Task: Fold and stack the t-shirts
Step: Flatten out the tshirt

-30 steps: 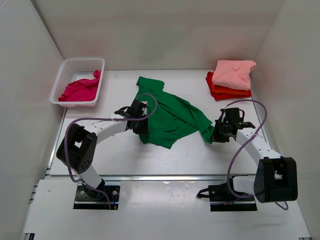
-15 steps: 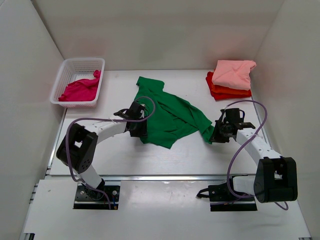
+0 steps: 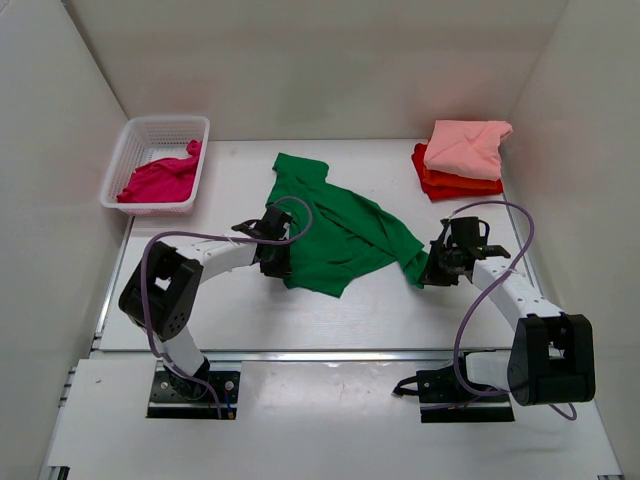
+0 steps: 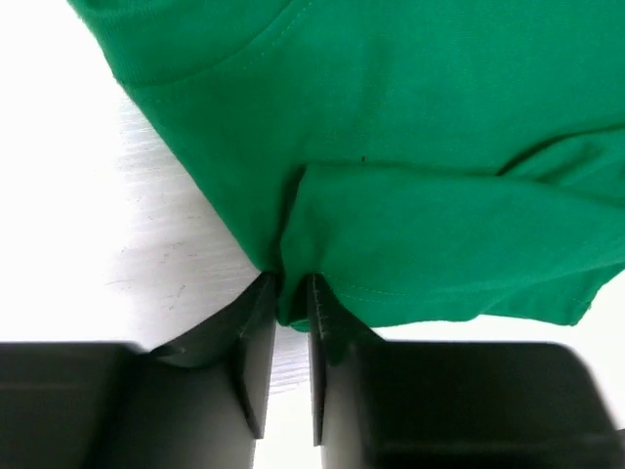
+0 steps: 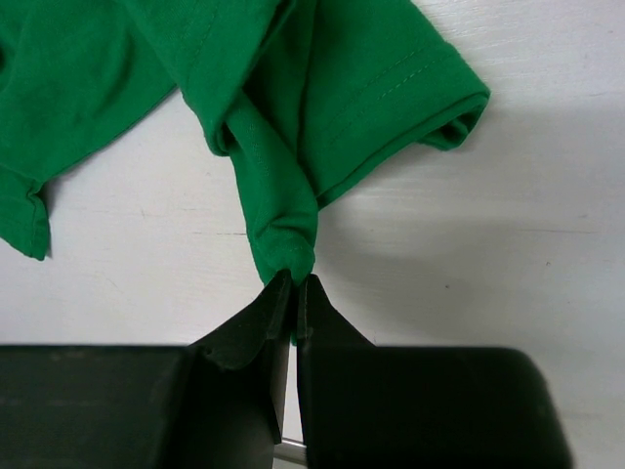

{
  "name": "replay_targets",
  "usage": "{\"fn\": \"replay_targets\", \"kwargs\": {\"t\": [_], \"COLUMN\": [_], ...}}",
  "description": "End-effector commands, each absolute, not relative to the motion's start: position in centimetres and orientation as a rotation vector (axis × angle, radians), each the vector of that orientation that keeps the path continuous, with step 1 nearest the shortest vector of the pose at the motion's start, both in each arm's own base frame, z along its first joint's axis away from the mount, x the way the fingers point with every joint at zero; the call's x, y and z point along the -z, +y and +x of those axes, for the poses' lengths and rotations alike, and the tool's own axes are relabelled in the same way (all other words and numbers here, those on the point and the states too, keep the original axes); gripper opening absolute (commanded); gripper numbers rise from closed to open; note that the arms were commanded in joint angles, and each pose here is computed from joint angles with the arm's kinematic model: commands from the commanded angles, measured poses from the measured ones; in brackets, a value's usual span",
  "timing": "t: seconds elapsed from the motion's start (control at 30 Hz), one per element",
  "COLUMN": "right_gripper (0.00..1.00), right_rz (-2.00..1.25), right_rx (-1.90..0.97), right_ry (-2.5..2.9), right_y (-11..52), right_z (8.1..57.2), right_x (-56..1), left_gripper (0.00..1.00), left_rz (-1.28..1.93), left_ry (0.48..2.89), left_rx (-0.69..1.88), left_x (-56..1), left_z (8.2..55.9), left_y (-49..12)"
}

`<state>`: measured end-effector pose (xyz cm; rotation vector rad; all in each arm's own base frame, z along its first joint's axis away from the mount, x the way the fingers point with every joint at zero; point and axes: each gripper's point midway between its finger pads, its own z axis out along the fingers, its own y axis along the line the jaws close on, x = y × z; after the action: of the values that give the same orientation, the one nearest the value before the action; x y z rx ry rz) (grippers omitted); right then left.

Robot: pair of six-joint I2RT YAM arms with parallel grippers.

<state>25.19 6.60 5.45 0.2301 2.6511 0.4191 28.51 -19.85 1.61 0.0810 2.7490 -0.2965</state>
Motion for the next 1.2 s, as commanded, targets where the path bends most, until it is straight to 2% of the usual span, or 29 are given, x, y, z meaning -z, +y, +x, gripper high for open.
{"fn": "replay_targets", "kwargs": {"t": [0.0,0.1,0.2,0.27,0.33,0.5,0.57,0.97,1.17], "right_gripper": [0.01,0.00,0.00,0.00,0.00,0.00,0.00,0.00,0.00], "right_rz": [0.220,0.217,0.223,0.242,0.297,0.416,0.454,0.583,0.474], "right_rx": [-0.429,-0.434,-0.419,-0.403,-0.374,-0.361,-0.348,-0.293,-0.332], "right_ry": [2.612,2.617,2.630,2.652,2.649,2.582,2.544,2.550,2.710], "right_y": [6.6,6.7,6.6,6.0,4.3,1.3,0.3,-3.2,-0.8], "right_z": [25.8,25.7,25.6,25.4,26.1,27.8,28.7,28.2,25.9], "right_x": [-6.1,-5.9,-5.2,-4.6,-4.4,-6.3,-7.2,-7.4,-5.5], "left_gripper": [0.19,0.14,0.00,0.00,0.00,0.00,0.00,0.00,0.00], "left_rz": [0.080,0.069,0.054,0.046,-0.003,-0.235,-0.233,-0.303,-0.216], "left_ry": [2.716,2.664,2.617,2.553,2.458,2.269,2.195,2.123,2.264], "left_rx": [0.321,0.372,0.392,0.416,0.421,0.402,0.377,0.292,0.392], "left_x": [-2.9,-4.9,-7.9,-11.2,-15.9,-22.2,-25.2,-27.5,-22.9], "left_z": [29.1,29.7,30.4,31.0,31.7,32.8,32.6,31.6,29.3], "left_y": [-20.3,-20.7,-20.3,-20.2,-17.9,-10.3,-8.5,-4.7,-7.9]}}
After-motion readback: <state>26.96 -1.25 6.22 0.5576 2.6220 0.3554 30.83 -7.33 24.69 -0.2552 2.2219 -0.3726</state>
